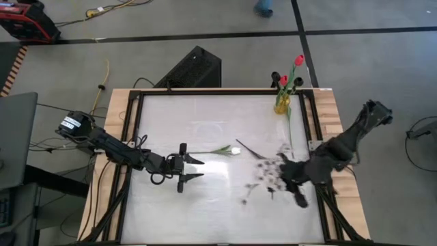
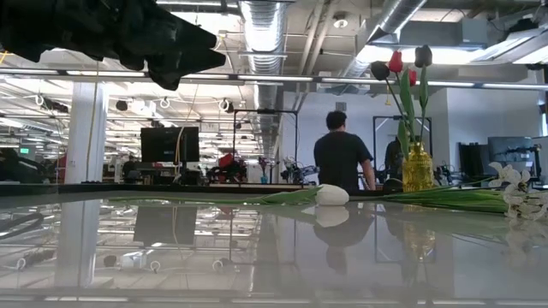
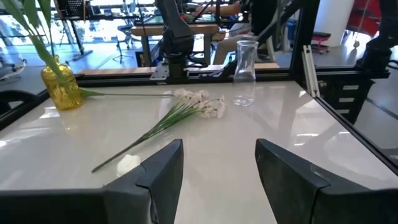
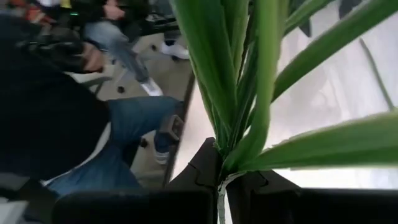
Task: Sort flowers into vase by color
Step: Put the top white flower into the transparent flower vase
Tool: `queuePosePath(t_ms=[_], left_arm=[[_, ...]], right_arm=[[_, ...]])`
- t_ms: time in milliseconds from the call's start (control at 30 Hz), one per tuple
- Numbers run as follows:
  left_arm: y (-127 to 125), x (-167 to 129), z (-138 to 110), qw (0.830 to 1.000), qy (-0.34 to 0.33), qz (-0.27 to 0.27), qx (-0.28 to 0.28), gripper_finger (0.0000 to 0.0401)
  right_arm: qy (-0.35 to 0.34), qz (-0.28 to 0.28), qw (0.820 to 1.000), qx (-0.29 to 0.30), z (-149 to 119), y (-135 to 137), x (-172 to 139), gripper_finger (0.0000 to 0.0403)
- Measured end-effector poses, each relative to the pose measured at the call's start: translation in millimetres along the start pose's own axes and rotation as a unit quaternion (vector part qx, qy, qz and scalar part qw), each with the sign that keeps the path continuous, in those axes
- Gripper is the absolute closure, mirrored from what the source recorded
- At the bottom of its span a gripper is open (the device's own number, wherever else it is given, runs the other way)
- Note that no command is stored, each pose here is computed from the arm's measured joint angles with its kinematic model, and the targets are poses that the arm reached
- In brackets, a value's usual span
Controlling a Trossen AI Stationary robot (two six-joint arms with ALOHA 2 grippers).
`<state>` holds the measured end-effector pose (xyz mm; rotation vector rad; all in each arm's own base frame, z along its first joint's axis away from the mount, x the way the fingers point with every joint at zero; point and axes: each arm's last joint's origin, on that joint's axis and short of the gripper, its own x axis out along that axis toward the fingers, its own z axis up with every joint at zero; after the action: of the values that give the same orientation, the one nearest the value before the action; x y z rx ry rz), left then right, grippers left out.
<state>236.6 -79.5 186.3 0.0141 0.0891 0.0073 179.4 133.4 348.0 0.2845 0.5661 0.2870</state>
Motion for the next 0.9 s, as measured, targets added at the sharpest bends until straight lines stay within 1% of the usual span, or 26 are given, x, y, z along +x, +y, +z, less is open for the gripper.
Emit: queuePosePath(t_ms=[67, 167, 267, 333, 400, 467, 533, 733, 800, 900], left_arm=[[1, 0, 0, 1.000, 0.000, 0.002, 0.000, 0.0211], [2, 1, 0, 1.000, 0.000, 0.004, -0.005, 0.0211], [2, 1, 0, 1.000, 0.000, 0.004, -0.013, 0.0211], [2, 1, 0, 1.000, 0.000, 0.004, -0.016, 0.0211], [2, 1, 0, 1.000, 0.000, 0.004, -0.019, 0.0211], [2, 1, 0, 1.000, 0.000, 0.005, -0.022, 0.0211], [3, 1, 0, 1.000, 0.000, 0.006, -0.022, 0.0211], [7, 2, 1, 0.999, -0.003, 0.016, -0.029, 0.0211], [8, 3, 1, 0.999, -0.003, 0.018, -0.033, 0.0211], [8, 3, 1, 0.999, -0.004, 0.018, -0.034, 0.0211]], right_arm=[[-0.015, 0.003, 1.000, -0.006, -2, 5, -14, 0.0366], [-0.027, 0.010, 1.000, 0.002, -5, 7, -33, 0.0366], [0.001, -0.003, 1.000, 0.008, -15, 5, -46, 0.0366], [0.031, -0.019, 0.999, 0.018, -24, 2, -53, 0.0366], [0.047, -0.040, 0.997, 0.035, -31, -1, -60, 0.0366], [0.054, -0.051, 0.996, 0.047, -35, -3, -64, 0.0366], [0.054, -0.049, 0.996, 0.053, -37, -2, -66, 0.0366], [0.060, -0.048, 0.996, 0.045, -41, 2, -68, 0.0366], [0.063, -0.063, 0.995, 0.039, -44, 3, -66, 0.0366], [0.071, -0.101, 0.992, 0.025, -50, 4, -61, 0.0366]])
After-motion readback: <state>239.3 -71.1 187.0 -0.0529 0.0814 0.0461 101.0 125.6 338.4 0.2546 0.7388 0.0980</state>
